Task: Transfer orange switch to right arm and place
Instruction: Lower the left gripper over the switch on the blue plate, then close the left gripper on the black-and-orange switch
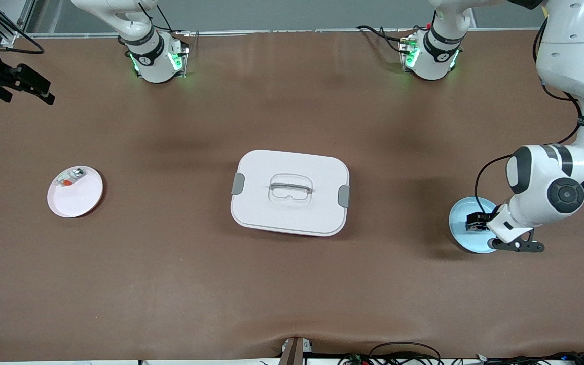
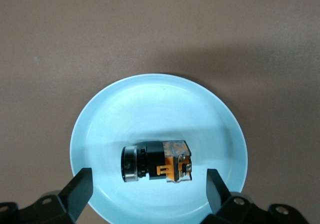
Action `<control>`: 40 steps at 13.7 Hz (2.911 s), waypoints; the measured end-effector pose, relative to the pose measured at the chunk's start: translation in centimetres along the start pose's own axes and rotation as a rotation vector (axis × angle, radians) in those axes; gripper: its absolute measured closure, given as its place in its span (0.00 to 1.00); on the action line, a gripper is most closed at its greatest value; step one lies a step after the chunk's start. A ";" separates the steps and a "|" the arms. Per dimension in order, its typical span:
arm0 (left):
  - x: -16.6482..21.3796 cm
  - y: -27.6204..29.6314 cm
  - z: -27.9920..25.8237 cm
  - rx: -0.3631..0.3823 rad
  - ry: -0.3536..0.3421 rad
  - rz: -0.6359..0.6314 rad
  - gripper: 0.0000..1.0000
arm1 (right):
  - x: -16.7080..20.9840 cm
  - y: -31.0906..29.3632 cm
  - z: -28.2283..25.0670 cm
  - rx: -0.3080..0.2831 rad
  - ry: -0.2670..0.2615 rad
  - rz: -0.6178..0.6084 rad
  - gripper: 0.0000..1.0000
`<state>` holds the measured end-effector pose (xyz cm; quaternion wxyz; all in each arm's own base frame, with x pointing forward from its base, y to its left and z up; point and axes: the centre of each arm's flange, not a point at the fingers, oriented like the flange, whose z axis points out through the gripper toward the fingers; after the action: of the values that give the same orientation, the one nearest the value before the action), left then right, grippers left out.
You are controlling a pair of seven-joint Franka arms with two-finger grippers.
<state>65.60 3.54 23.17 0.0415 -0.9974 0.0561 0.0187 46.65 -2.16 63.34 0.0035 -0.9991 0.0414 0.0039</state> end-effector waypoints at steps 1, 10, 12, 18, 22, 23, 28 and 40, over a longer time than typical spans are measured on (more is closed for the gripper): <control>-0.1 0.1 0.6 -0.002 -0.008 0.001 0.00 | 0.2 -0.1 -0.1 0.000 0.014 -0.002 0.00; -0.5 0.3 2.9 0.032 -0.037 0.047 0.00 | 0.5 -0.6 -0.5 -0.001 0.054 -0.063 0.00; -0.5 0.4 3.5 0.030 -0.037 0.049 0.00 | 0.5 -0.8 -0.5 -0.002 0.055 -0.069 0.00; -0.3 0.7 5.0 0.024 -0.020 0.040 0.00 | 1.8 -1.2 -3.3 -0.002 0.055 -0.074 0.00; -0.3 0.7 5.1 0.023 -0.016 0.028 0.00 | 3.1 -1.7 -3.0 -0.004 0.027 -0.079 0.00; -0.3 0.7 5.1 0.023 -0.016 0.027 0.09 | 3.1 -1.8 -2.8 -0.004 0.020 -0.077 0.00; -0.2 0.7 5.0 0.024 -0.013 0.026 0.28 | 3.0 -2.0 -2.8 -0.004 0.012 -0.079 0.00; 0.9 0.0 3.0 0.032 0.029 0.017 0.28 | 3.1 -2.0 -2.7 -0.005 0.008 -0.063 0.00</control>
<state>66.39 3.66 20.15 0.0565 -0.9962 0.0654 0.0036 49.89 -0.43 66.02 0.0012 -0.9999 0.0101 0.0000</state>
